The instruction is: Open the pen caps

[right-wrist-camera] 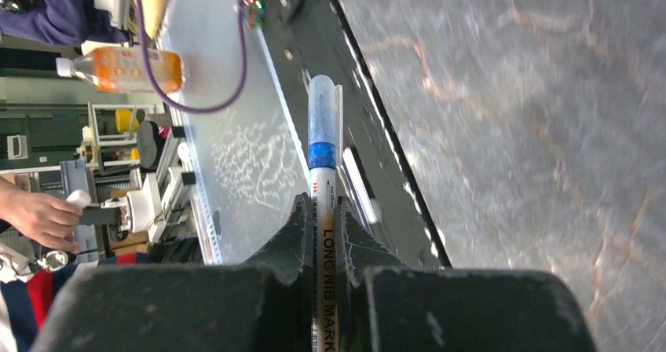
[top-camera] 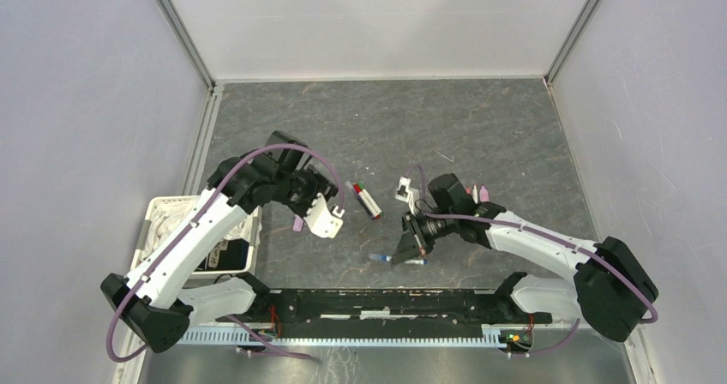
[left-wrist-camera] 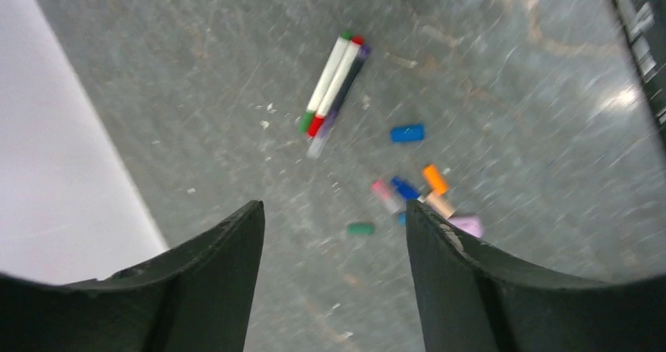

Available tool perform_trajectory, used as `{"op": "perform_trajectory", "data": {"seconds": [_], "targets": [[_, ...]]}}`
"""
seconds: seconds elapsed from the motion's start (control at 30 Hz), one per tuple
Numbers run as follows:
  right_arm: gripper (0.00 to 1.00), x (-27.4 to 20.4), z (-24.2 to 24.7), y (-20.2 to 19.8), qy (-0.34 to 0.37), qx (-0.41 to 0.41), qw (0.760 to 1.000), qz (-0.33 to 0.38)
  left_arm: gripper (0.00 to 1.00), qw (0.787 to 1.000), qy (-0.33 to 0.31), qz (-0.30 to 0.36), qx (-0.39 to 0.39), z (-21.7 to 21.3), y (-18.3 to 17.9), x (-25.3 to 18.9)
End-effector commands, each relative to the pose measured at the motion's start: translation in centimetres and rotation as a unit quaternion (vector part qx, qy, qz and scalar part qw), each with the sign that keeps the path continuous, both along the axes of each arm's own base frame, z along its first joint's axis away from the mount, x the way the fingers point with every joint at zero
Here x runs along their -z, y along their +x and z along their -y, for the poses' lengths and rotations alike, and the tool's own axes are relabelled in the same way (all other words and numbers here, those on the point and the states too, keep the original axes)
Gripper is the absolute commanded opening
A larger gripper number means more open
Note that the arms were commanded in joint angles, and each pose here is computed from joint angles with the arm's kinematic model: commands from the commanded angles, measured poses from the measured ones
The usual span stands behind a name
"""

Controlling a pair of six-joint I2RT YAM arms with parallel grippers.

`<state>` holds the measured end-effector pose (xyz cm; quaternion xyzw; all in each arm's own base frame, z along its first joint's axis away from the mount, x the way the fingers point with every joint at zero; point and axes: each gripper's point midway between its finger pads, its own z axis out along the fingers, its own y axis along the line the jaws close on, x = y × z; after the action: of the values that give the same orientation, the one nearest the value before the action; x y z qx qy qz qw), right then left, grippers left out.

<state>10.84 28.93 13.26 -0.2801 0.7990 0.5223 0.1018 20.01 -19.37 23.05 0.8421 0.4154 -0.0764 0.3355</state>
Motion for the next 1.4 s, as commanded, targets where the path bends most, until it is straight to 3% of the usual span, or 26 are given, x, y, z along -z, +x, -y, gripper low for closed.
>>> {"op": "perform_trajectory", "data": {"seconds": [0.0, 0.23, 0.47, 0.67, 1.07, 1.13, 1.2, 1.27, 1.37], "targets": [[0.00, -3.9, -2.8, 2.9, 0.067, 0.020, 0.997, 0.036, 0.74, 0.985, -0.057, -0.145, -0.069, 2.5, -2.9, 0.0], [0.00, -6.6, -5.0, 4.4, 0.126, 0.040, 0.991, 0.013, 0.74, 0.989, -0.049, -0.134, -0.041, 4.6, -4.4, 1.5], [0.00, -9.0, -6.3, 5.3, 0.188, 0.055, 0.980, -0.021, 0.70, 0.994, -0.022, -0.101, -0.030, 5.3, -3.5, 2.3], [0.00, -9.6, -6.5, 5.3, 0.199, 0.050, 0.978, -0.027, 0.66, 0.997, -0.007, -0.066, -0.037, 5.1, -2.9, 3.6], [0.00, -8.8, -6.5, 5.0, 0.195, 0.049, 0.979, -0.042, 0.25, 0.998, -0.023, -0.031, -0.044, 6.4, -1.7, 2.8], [0.13, -8.6, -6.5, 4.8, 0.194, 0.043, 0.979, -0.043, 0.11, 0.999, -0.023, -0.026, -0.033, 6.4, -1.9, 2.8], [0.27, -8.8, -6.6, 4.5, 0.194, 0.027, 0.980, -0.041, 0.05, 1.000, -0.017, -0.018, -0.018, 6.1, -2.2, 3.0], [0.33, -8.9, -6.9, 4.0, 0.192, 0.005, 0.981, -0.040, 0.04, 1.000, -0.009, -0.012, 0.009, 5.8, -2.7, 3.3], [0.35, -9.1, -7.6, 3.1, 0.191, -0.036, 0.980, -0.038, 0.03, 0.999, -0.003, -0.006, 0.039, 5.6, -3.4, 3.3]]}}
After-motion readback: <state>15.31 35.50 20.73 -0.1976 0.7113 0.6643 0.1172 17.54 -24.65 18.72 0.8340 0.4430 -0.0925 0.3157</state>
